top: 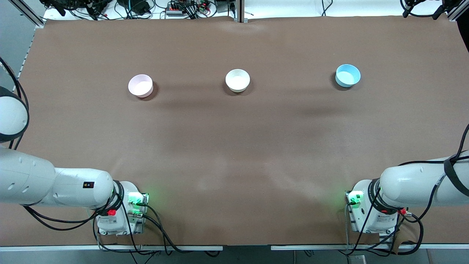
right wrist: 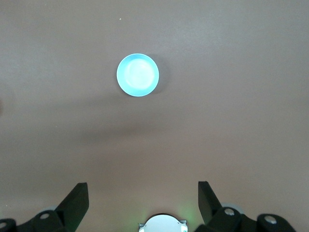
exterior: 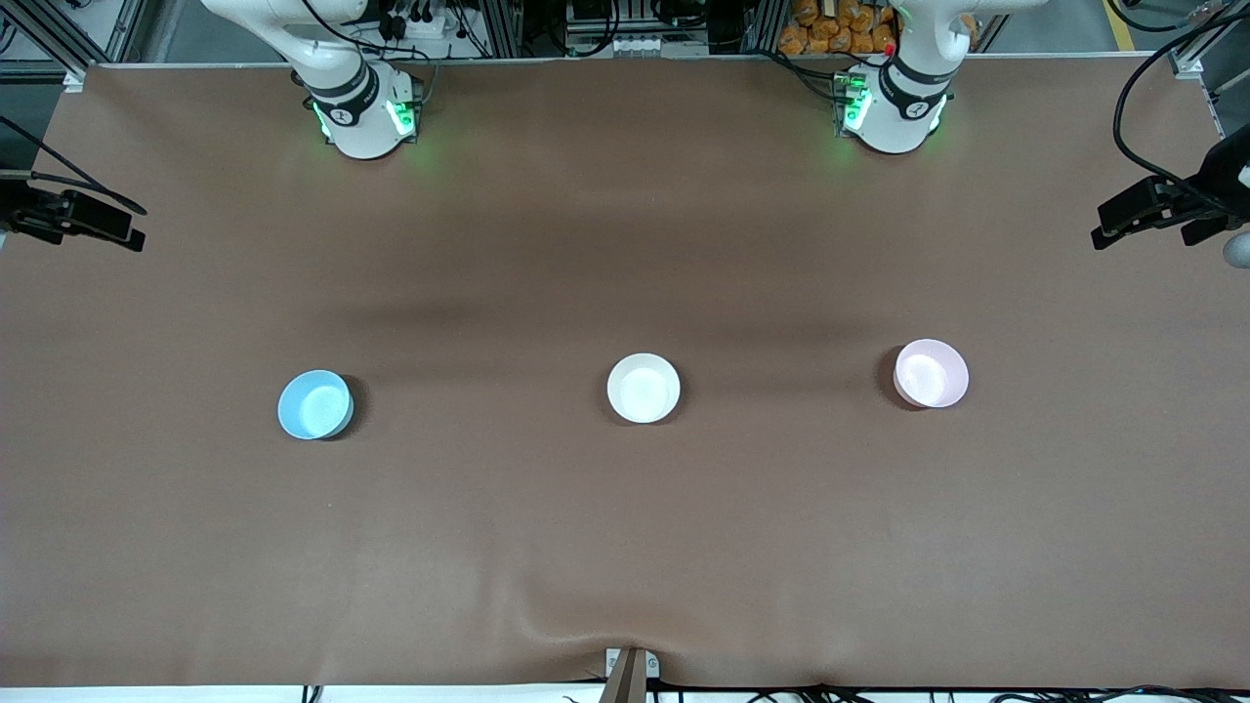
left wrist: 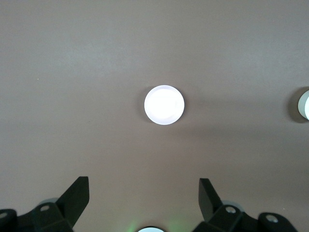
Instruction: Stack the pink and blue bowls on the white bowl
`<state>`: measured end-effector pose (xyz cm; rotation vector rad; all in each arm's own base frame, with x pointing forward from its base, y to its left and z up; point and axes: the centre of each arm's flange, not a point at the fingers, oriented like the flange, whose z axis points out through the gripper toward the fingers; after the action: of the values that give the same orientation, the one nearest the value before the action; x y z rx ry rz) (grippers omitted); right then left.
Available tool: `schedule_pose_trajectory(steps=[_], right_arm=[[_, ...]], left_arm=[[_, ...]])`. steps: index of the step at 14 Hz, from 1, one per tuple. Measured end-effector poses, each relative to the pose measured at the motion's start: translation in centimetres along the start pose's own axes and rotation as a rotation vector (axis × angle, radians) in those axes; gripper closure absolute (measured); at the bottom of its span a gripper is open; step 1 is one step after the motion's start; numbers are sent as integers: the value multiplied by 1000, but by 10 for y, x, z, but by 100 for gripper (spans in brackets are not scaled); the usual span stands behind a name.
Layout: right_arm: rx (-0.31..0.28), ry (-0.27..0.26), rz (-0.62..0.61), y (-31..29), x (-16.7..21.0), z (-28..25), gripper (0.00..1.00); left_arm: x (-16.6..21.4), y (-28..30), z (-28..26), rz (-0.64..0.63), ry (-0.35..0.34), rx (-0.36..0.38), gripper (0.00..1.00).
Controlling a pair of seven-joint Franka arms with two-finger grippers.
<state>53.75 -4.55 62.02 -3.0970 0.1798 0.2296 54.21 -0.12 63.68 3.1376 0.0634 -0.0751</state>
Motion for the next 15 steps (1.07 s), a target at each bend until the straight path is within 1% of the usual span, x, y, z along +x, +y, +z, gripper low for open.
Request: schedule_pose_trajectory(steps=[7,9,12,15], right_arm=[[0,0,0,0,0,0,0],[0,-1,0,0,0,0,0],[0,-3,0,0,1,1,0],[0,-6,1,0,2,3,0]], left_arm=[[1,-4,1,-5,-2,0,0],[5,-6,9,6,-17,2,0],[22,-9,37,8,-62,4,0],[53,-18,80,33,-73,4,0]])
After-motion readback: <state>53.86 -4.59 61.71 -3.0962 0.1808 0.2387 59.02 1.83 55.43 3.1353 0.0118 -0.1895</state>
